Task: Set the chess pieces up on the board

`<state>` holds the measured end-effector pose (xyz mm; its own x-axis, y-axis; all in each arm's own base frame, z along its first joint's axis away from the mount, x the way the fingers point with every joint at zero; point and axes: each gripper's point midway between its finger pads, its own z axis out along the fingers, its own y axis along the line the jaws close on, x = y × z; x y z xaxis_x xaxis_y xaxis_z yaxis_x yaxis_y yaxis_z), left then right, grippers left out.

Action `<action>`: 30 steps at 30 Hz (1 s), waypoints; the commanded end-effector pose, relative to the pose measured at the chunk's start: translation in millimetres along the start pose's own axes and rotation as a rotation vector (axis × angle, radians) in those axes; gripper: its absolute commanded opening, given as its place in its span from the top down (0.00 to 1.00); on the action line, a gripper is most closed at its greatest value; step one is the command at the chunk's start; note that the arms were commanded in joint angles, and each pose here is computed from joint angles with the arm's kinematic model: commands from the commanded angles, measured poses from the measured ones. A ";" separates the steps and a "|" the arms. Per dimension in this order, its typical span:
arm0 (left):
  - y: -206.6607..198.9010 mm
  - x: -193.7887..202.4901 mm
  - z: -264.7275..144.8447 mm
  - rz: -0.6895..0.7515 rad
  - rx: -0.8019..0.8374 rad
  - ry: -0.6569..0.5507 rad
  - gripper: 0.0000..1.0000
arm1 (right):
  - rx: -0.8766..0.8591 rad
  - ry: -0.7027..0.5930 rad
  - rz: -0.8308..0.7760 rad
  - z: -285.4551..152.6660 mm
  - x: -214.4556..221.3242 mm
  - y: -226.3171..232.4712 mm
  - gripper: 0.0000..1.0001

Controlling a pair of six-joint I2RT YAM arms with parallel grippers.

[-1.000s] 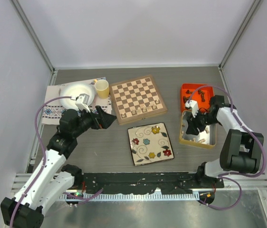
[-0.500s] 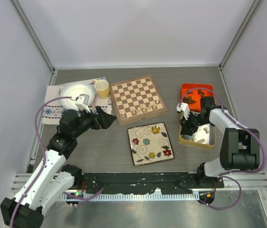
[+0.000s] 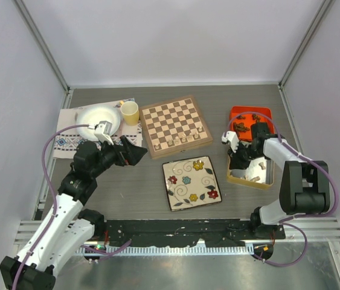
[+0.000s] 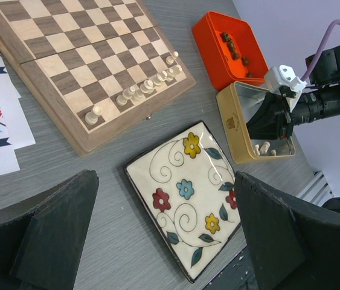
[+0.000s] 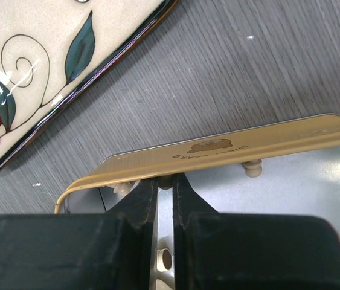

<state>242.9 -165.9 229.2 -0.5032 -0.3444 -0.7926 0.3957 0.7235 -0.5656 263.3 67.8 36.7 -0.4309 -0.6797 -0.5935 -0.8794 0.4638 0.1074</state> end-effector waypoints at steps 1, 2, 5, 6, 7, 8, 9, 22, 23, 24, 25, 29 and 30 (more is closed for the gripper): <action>-0.6 -5.7 -2.1 0.027 0.002 -0.023 0.00 | 0.037 -0.010 -0.019 -5.6 -8.0 -6.9 0.97; -0.7 -6.0 -2.4 0.031 0.001 -0.022 0.00 | 0.048 -0.007 -0.023 -7.6 -8.5 -8.4 0.97; -0.5 -7.7 -5.0 0.060 -0.006 -0.019 0.00 | 0.106 0.016 -0.012 -17.7 -7.9 -16.1 0.98; 2.6 -4.7 -5.6 0.068 -0.019 -0.005 0.00 | 0.116 0.023 0.002 -21.7 -7.8 -16.2 0.99; 0.7 -8.5 -7.2 0.083 -0.020 -0.010 0.01 | 0.137 0.024 0.004 -27.3 -9.9 -18.3 0.99; 2.7 -8.9 -8.1 0.099 -0.031 -0.006 0.00 | 0.154 0.024 0.010 -33.0 -12.1 -21.5 0.99; 7.8 -6.5 -9.7 0.123 -0.055 0.010 0.00 | 0.153 0.033 0.024 -36.9 -11.7 -18.8 0.99; 30.3 -11.7 -21.8 0.377 -0.176 0.130 0.00 | 0.188 0.000 0.125 -85.2 -57.6 -28.5 0.99; 31.6 -11.9 -22.9 0.384 -0.182 0.130 0.01 | 0.198 -0.009 0.134 -88.2 -63.1 -32.3 0.99; 34.1 -9.7 -23.2 0.388 -0.189 0.138 0.00 | 0.196 -0.004 0.142 -87.1 -63.2 -34.8 0.99; 34.6 -9.2 -23.2 0.392 -0.189 0.138 0.01 | 0.197 -0.002 0.148 -86.8 -64.3 -36.7 0.99; 35.3 -5.7 -21.7 0.398 -0.177 0.139 0.00 | 0.197 -0.043 0.179 -88.9 -80.6 -44.8 0.99; 37.1 -3.7 -20.4 0.398 -0.179 0.145 0.00 | 0.190 -0.060 0.204 -88.4 -86.2 -44.9 0.99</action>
<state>240.1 -128.7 209.8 -0.4843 0.0271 -0.8745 0.4308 0.8773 -0.2114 311.2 43.6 135.9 -0.5433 -0.6031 -0.5841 -0.7533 0.6573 0.0221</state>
